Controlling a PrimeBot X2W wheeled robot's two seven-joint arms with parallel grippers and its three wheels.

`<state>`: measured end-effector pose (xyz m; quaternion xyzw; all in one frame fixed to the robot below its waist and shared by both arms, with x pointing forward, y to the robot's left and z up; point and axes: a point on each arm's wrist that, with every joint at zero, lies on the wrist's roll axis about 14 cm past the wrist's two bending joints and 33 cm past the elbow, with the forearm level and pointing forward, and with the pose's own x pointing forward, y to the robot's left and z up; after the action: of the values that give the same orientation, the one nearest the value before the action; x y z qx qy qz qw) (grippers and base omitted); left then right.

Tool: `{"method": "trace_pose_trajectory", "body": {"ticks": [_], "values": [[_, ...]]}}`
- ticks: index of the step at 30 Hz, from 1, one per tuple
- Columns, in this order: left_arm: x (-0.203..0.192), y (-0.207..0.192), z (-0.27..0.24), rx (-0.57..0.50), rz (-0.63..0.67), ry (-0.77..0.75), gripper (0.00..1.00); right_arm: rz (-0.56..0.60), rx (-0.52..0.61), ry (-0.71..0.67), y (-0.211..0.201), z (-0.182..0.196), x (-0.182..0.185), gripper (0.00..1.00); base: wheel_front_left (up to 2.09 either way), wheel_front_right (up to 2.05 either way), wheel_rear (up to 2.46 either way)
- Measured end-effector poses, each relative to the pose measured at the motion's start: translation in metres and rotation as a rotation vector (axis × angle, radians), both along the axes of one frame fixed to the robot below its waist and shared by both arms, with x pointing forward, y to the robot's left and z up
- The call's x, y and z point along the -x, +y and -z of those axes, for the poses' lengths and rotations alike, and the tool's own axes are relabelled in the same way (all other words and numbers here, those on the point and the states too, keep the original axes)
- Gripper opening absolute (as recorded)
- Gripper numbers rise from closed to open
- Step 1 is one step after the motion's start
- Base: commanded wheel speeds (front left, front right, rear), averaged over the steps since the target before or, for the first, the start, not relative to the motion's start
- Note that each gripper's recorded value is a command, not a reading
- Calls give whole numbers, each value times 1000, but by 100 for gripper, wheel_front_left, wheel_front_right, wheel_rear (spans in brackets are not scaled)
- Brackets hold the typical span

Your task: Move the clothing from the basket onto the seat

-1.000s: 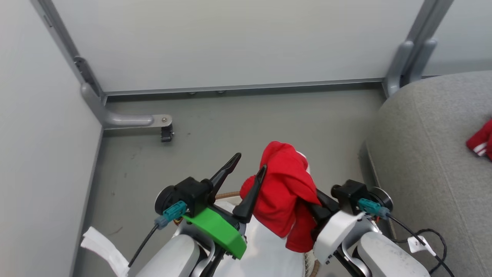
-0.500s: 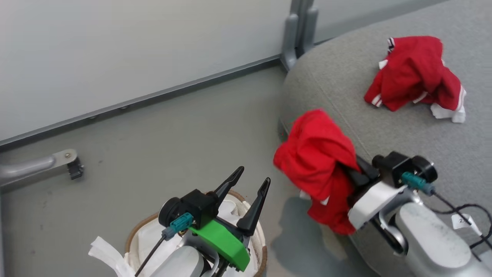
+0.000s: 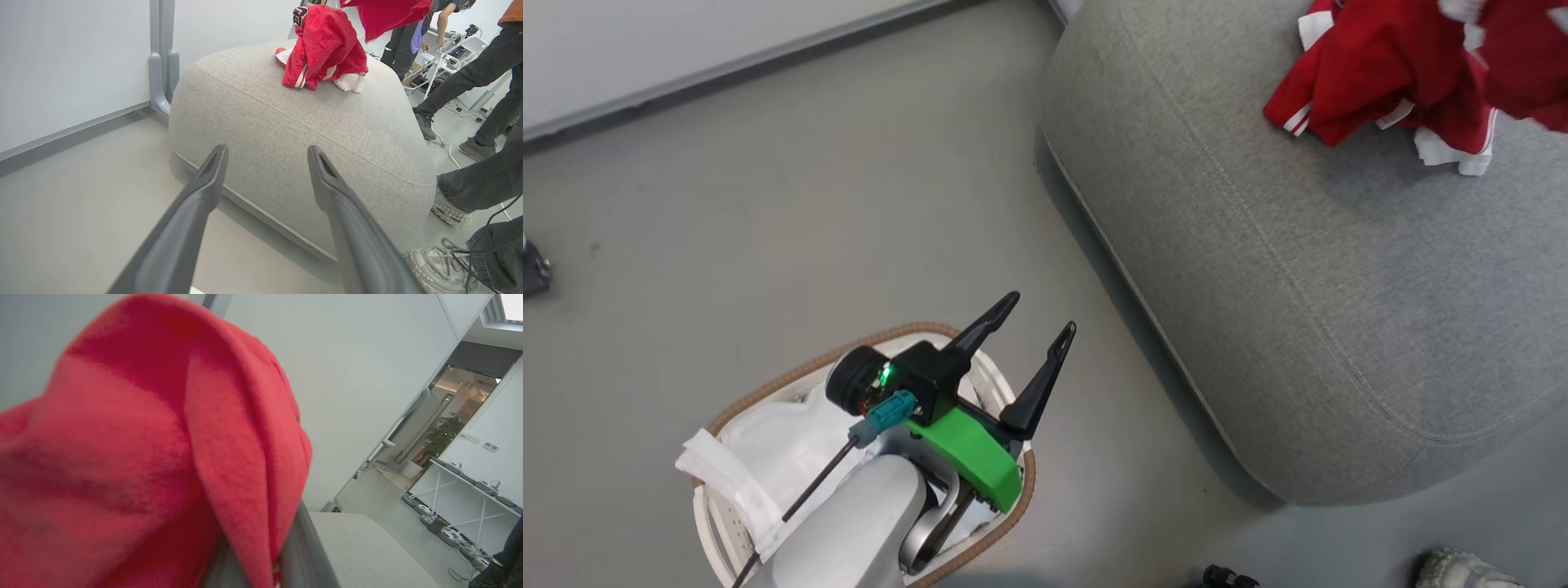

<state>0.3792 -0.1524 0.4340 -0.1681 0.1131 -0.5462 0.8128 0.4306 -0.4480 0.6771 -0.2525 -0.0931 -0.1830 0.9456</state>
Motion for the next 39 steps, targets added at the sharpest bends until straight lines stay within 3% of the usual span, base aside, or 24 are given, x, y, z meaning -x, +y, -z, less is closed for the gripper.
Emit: {"method": "trace_pose_trajectory", "body": {"ticks": [4,14,15,17,21,28,34,39], "values": [[-17,4,19,-1,-18,27,100,86,-17,71,-28,23,-24,0,0,0,0],[-53,39,79,-42,-146,127,100,167,-208,424,-30,202,-65,0,0,0,0],[-56,45,84,-51,-164,134,100,174,-235,443,-27,217,-65,13,0,0,0],[-62,56,93,-72,-198,139,100,172,-258,473,-21,239,-67,100,0,0,0],[-75,79,102,-103,-271,138,100,160,-295,499,-7,268,-67,100,0,0,0],[-78,105,95,-131,-376,134,100,85,-287,452,22,261,-58,100,0,0,0],[-74,129,76,-142,-475,119,100,-8,-254,372,50,228,-45,100,0,0,0],[-75,169,54,-157,-628,86,100,-148,-273,251,100,192,-41,100,0,0,0]]}}
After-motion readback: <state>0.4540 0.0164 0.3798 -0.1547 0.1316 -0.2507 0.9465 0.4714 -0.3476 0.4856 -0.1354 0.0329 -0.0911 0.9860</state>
